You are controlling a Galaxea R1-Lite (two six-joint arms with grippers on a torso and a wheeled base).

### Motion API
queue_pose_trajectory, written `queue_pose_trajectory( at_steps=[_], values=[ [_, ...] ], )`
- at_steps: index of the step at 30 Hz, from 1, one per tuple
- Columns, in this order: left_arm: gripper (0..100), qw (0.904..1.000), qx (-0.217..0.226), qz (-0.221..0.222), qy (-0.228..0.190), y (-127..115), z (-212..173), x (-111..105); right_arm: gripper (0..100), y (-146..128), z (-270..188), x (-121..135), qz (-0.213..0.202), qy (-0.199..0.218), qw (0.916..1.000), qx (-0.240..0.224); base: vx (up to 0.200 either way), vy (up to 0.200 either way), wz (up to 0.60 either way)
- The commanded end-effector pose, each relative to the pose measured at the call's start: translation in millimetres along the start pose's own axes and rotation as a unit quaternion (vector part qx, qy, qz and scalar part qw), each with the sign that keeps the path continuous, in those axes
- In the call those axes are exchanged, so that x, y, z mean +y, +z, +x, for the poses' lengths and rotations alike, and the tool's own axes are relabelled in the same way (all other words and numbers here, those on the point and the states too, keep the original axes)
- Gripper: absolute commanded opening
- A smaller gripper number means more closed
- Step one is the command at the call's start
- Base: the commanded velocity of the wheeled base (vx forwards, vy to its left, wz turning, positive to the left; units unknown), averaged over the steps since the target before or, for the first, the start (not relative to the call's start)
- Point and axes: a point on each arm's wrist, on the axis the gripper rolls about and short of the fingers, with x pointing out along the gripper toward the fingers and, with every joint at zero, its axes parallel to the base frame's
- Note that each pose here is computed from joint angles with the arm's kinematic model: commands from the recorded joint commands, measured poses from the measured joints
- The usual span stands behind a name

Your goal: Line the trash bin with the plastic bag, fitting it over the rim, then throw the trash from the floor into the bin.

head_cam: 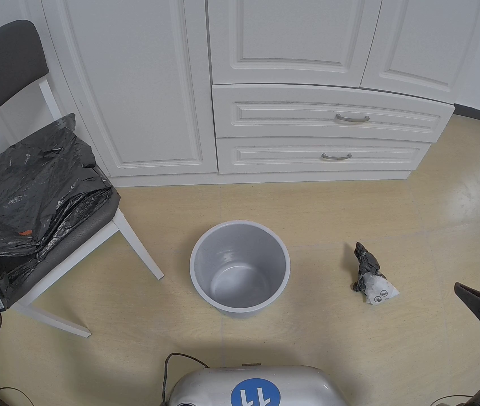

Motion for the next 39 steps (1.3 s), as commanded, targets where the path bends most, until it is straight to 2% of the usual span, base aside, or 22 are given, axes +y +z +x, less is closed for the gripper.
queue_pose_trajectory(
  at_steps=[1, 14, 33, 34, 39],
  values=[
    [100, 0.9998, 0.012, -0.003, 0.015, 1, 9, 3, 100, 0, 1, 0, 0.000, 0.000, 1.0000, 0.000, 0.000, 0.000, 0.00],
    [100, 0.9990, 0.036, -0.001, 0.026, -2, 21, 5, 100, 0, 2, 0, 0.000, 0.001, 1.0000, 0.003, 0.000, 0.000, 0.00],
    [100, 0.9987, 0.030, -0.008, 0.041, 3, 24, 10, 100, 1, 1, 0, 0.000, 0.000, 1.0000, 0.000, 0.000, 0.000, 0.00],
    [0, 0.9987, 0.032, -0.008, 0.040, 2, 24, 10, 100, 1, 1, 0, 0.000, 0.000, 1.0000, -0.001, 0.000, 0.000, 0.00],
    [0, 0.9986, 0.036, -0.007, 0.040, 0, 23, 9, 100, 1, 0, 0, 0.000, 0.000, 1.0000, -0.002, 0.000, 0.000, 0.00]
  ],
)
